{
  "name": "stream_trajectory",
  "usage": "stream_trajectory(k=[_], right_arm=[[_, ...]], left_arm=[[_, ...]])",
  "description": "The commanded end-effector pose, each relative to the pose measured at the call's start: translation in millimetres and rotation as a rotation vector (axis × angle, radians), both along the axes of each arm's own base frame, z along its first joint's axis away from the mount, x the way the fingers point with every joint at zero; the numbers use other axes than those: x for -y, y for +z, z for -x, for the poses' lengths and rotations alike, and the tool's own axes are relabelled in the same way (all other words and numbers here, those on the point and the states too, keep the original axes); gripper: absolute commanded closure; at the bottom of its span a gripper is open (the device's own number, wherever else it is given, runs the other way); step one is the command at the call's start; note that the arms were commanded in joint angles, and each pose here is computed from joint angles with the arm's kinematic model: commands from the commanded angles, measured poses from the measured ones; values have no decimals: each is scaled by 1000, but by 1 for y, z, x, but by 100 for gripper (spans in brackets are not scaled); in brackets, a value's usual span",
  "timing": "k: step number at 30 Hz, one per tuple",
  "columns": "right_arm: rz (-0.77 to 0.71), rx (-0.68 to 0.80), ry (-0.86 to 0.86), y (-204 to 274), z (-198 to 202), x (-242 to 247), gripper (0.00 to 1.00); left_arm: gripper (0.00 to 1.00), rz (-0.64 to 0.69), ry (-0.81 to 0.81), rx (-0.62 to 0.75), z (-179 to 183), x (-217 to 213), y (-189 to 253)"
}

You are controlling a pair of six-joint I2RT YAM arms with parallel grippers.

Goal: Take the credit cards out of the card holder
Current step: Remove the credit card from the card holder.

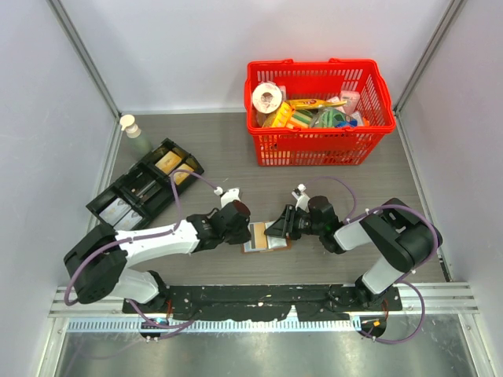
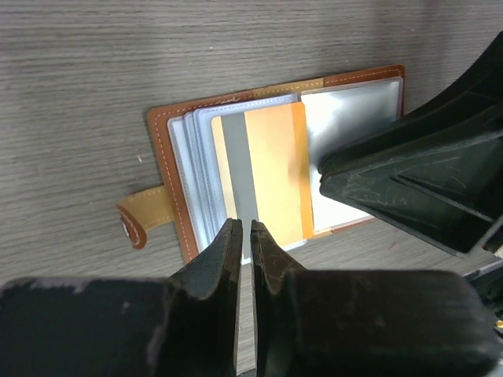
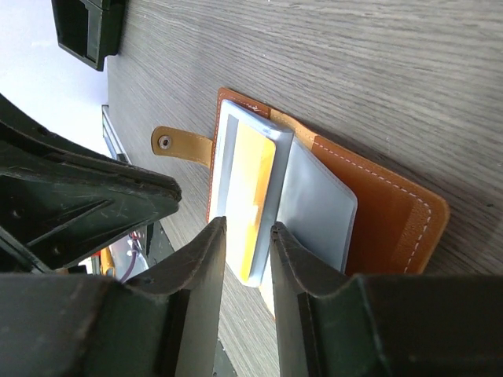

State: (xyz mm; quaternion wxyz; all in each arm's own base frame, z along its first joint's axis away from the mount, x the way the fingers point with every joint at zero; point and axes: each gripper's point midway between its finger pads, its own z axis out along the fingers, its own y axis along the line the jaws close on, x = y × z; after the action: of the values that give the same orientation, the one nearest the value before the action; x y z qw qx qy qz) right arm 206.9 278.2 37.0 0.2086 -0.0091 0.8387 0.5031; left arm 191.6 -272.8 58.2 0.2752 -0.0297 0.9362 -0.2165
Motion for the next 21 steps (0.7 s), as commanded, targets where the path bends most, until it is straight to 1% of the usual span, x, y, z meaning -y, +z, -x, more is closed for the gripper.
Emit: stream_trajectory(k=[1, 4, 12, 17, 21], right_arm=[[-27, 47, 11, 10, -9, -7, 66], [-32, 45, 16, 11, -9, -8, 65], [-46, 54, 35, 15, -8, -13, 66], [-62, 55, 45, 17, -8, -18, 67], [-71, 62, 45, 20, -8, -18, 71]], left_arm=[[88, -30, -20, 20, -10, 9, -5], [89, -53, -15, 2, -9, 8, -15], [98, -99, -1, -57, 1, -3, -41], [100, -109, 4, -72, 6, -9, -47], [100, -115, 3, -79, 8, -11, -50]])
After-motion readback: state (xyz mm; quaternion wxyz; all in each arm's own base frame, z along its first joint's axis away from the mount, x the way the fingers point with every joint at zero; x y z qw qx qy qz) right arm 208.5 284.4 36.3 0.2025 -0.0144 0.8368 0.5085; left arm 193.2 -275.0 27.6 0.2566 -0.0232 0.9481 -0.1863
